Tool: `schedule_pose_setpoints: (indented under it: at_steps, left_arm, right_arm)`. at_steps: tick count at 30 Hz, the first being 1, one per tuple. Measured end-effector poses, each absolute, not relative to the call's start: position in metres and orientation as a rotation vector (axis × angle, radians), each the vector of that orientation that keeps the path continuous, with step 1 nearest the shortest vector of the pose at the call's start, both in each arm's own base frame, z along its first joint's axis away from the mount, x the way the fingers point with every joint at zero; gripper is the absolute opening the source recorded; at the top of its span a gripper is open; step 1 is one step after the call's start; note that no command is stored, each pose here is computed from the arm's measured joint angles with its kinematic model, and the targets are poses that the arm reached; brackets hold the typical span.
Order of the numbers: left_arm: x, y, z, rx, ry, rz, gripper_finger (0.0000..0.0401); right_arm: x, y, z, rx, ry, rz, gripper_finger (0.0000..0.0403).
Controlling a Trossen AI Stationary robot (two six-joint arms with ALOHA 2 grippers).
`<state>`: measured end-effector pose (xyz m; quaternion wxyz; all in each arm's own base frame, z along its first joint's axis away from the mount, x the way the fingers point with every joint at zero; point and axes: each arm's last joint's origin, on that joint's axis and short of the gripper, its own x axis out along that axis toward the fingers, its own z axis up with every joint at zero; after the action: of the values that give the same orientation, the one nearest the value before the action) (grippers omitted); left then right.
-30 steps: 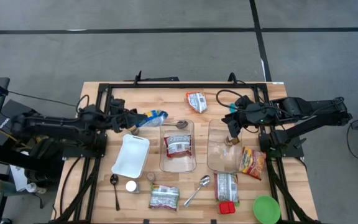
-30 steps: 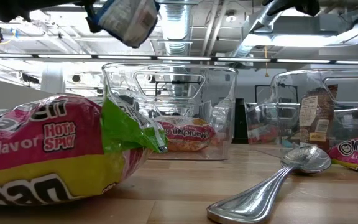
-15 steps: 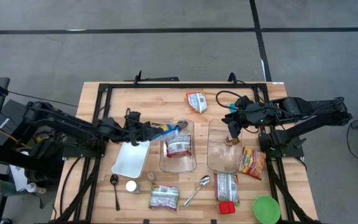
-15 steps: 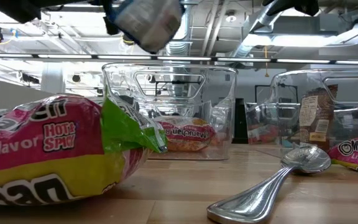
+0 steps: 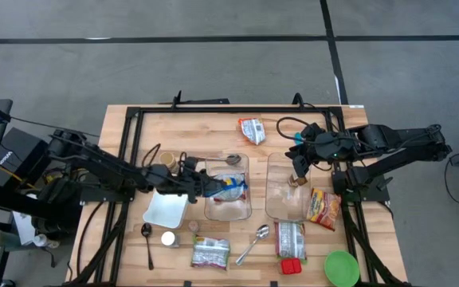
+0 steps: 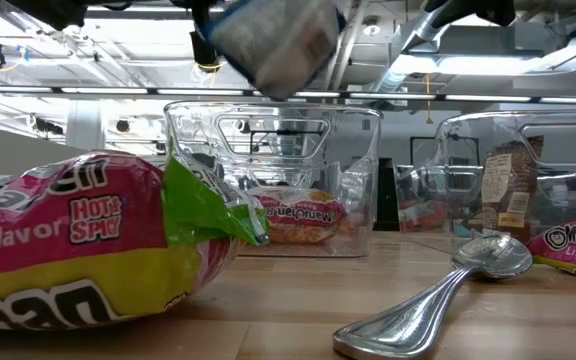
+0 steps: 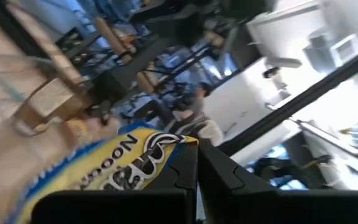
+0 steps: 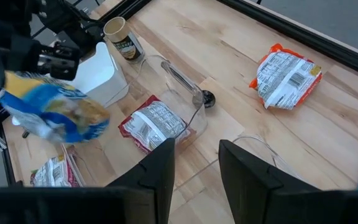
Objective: Pick & Place Food Item
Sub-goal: Put the blue noodle pack into the left transparent bin
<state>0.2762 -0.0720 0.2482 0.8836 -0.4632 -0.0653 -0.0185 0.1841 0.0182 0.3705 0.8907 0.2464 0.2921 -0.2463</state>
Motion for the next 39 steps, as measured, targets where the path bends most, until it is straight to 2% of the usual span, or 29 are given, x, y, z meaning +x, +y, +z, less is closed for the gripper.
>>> schedule_pose_setpoints:
  at_steps: [18, 33, 39]
  left_arm:
    - [0.278, -0.088, 0.220, -0.965, 0.026, 0.152, 0.0000]
    - [0.277, -0.090, 0.211, -1.045, 0.124, 0.149, 0.0000]
    - [0.274, -0.089, 0.200, -1.069, 0.214, 0.222, 0.0000]
  right_arm:
    - [0.184, 0.018, 0.370, 0.511, 0.606, -0.511, 0.0119]
    - [0.184, 0.018, 0.370, 0.512, 0.607, -0.511, 0.0119]
    - [0.184, 0.018, 0.370, 0.512, 0.607, -0.511, 0.0119]
